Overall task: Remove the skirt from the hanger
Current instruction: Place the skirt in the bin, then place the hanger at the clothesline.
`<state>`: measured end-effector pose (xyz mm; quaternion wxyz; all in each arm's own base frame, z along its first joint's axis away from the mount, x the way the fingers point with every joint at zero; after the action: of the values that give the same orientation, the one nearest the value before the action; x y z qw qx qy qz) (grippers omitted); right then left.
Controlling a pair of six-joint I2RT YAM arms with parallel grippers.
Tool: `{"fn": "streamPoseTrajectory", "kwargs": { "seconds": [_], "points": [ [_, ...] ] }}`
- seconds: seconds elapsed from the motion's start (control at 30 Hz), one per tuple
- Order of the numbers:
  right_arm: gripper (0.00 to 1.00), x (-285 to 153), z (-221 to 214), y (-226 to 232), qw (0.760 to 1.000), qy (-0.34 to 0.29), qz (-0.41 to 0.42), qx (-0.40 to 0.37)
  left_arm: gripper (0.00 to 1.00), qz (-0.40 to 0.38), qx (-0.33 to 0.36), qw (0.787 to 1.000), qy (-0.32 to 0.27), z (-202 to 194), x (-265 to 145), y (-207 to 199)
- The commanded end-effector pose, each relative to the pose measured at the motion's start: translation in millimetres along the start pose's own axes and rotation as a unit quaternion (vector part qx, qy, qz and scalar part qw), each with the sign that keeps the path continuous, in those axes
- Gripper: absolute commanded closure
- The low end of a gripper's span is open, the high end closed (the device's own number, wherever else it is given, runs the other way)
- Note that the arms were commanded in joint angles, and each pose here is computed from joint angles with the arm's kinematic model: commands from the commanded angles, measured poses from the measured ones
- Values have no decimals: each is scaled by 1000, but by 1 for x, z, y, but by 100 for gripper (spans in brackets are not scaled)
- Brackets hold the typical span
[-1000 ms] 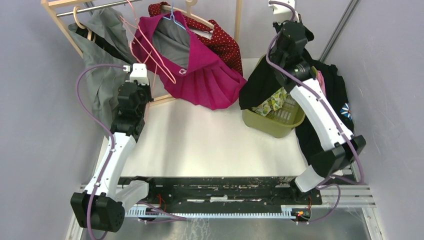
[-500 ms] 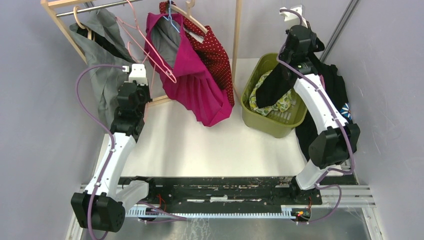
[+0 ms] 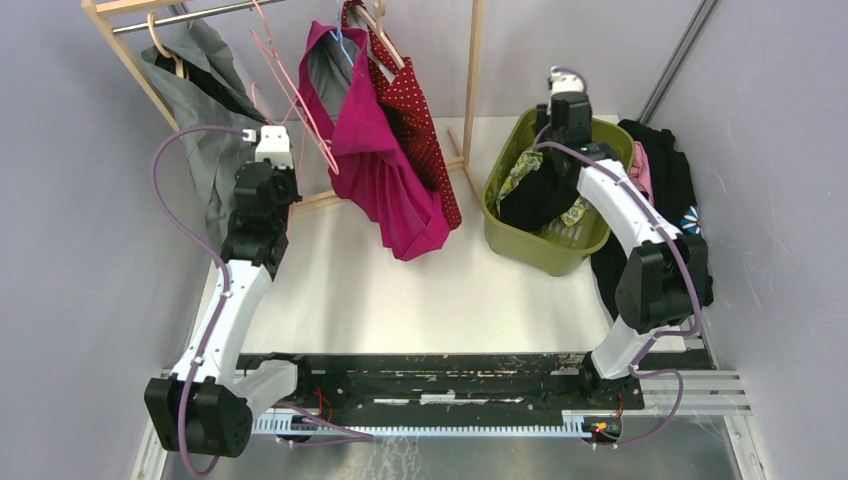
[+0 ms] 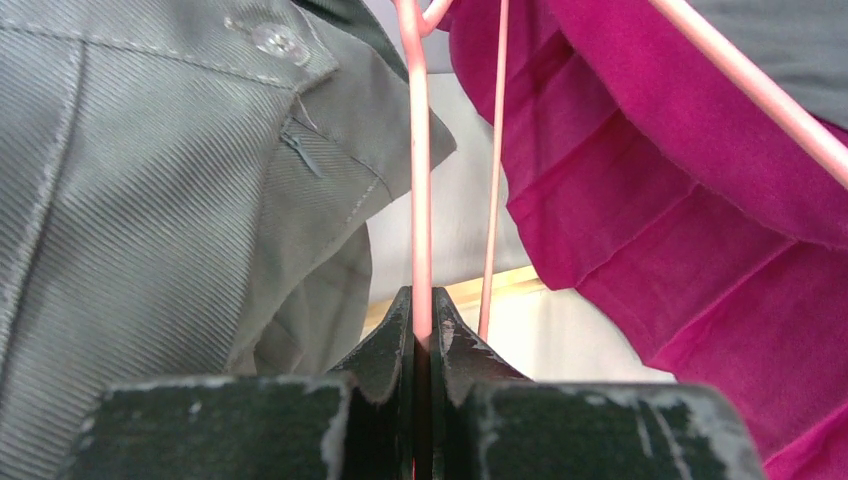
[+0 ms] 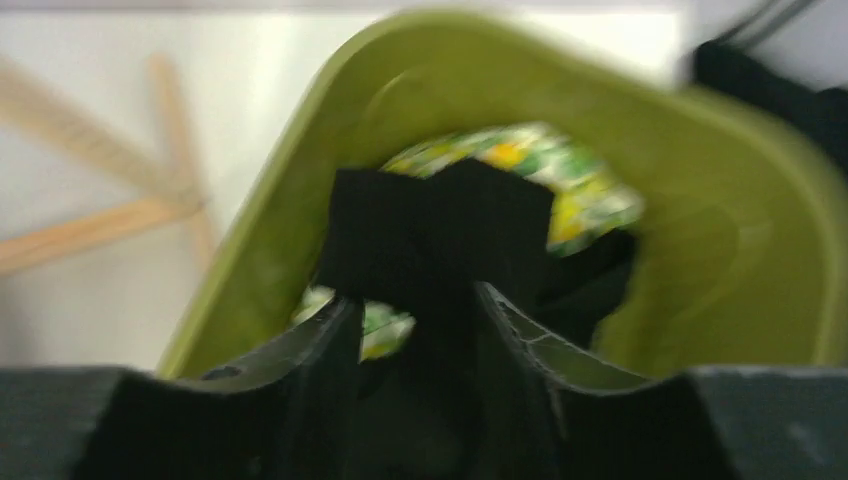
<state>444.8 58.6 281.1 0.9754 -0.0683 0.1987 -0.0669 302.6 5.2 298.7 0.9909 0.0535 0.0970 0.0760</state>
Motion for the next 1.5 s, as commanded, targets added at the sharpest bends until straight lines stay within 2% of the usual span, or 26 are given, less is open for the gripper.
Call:
{"fn": "streamPoseTrajectory", "kwargs": {
  "seconds": [0.0, 0.13, 0.37, 0.5, 0.53, 0.57, 0.9, 1.47],
  "points": [
    [39, -20, -18, 62, 983, 53, 145, 96, 97, 34, -9, 998, -50, 38, 0, 11],
    [25, -28, -21, 65, 986, 53, 136, 85, 97, 59, -14, 997, -53, 46, -7, 19],
    [23, -24, -17, 64, 988, 49, 124, 79, 97, 126, -4, 992, -7, 25, -19, 34],
    [20, -21, -15, 66, 987, 52, 126, 84, 97, 147, -4, 989, -6, 27, -13, 37],
    [14, -21, -14, 67, 987, 52, 127, 85, 97, 151, -3, 989, -8, 30, -10, 38],
    [13, -21, -13, 67, 987, 50, 130, 84, 97, 154, -3, 988, -15, 36, -6, 39],
    [11, -31, -13, 61, 990, 36, 127, 59, 97, 143, -16, 986, -83, 103, 27, 38],
    [11, -20, -21, 67, 989, 45, 131, 56, 97, 140, -8, 979, -145, 144, 30, 40]
  ]
}}
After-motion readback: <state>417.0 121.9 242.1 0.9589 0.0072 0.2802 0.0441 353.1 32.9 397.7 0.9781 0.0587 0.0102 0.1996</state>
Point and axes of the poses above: each gripper's point midway between its finger pads, its own x axis out along the fingers, its own y axis along the line the jaws close on, z = x × y, the point moved 7 cm from there along -x, back along the fingers, and after that the axes turned 3 degrees about -x, right-handed, at the moved point
